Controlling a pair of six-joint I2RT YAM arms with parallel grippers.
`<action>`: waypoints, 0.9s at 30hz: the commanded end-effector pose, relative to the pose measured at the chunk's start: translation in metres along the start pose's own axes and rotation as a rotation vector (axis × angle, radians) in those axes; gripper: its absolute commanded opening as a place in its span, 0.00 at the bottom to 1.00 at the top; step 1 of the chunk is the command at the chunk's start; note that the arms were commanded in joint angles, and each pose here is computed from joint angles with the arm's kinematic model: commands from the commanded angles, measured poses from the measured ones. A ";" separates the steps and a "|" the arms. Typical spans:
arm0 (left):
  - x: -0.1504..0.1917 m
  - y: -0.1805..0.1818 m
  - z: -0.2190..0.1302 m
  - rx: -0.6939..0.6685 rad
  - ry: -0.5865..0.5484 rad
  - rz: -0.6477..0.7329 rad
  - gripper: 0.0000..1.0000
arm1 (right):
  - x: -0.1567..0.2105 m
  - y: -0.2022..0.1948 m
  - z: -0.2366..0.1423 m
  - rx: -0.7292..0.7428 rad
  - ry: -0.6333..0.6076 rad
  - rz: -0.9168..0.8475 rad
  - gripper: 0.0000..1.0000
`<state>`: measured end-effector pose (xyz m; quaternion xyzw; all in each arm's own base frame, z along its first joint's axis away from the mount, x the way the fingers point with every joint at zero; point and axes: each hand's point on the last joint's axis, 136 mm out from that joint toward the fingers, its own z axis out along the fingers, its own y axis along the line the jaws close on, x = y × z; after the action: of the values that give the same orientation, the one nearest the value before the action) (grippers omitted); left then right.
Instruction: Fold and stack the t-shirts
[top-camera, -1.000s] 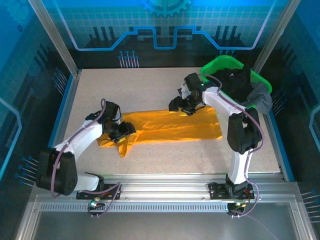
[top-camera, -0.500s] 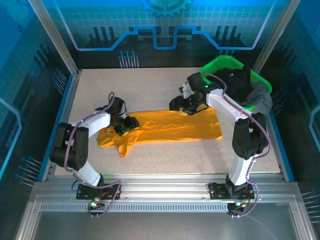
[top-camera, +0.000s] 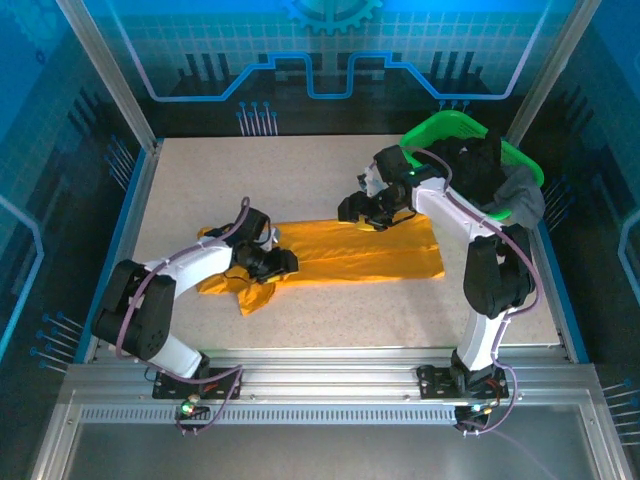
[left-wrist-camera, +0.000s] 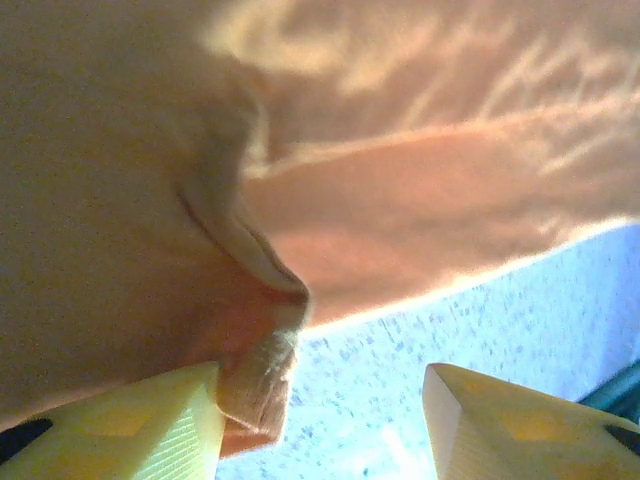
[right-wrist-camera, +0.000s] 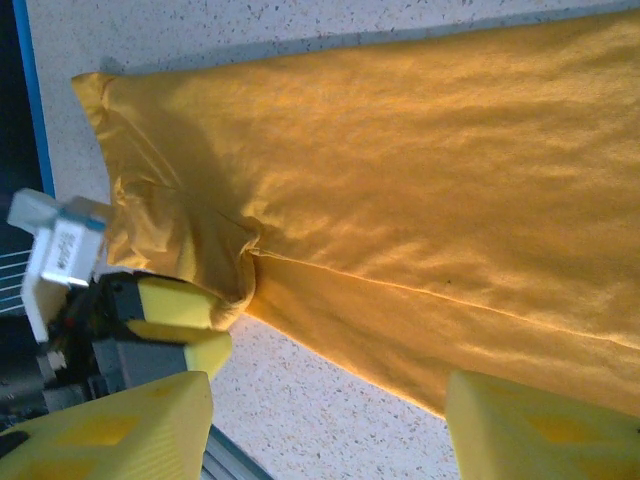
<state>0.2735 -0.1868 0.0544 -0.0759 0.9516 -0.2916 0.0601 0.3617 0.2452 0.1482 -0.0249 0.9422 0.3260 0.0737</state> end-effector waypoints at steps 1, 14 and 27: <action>0.022 -0.010 0.006 0.065 0.077 -0.004 0.54 | 0.001 0.005 0.001 -0.016 0.013 -0.002 0.64; 0.010 -0.007 -0.019 -0.009 -0.015 -0.045 0.52 | 0.009 -0.002 0.005 -0.011 0.021 0.007 0.63; 0.036 0.125 -0.085 -0.340 -0.205 -0.567 0.42 | 0.018 0.003 0.012 -0.035 0.054 -0.006 0.62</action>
<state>0.2387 -0.0596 0.0643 -0.3326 0.9254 -0.1569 0.0912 0.3545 0.2440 0.1354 -0.0227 0.9438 0.3243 0.0597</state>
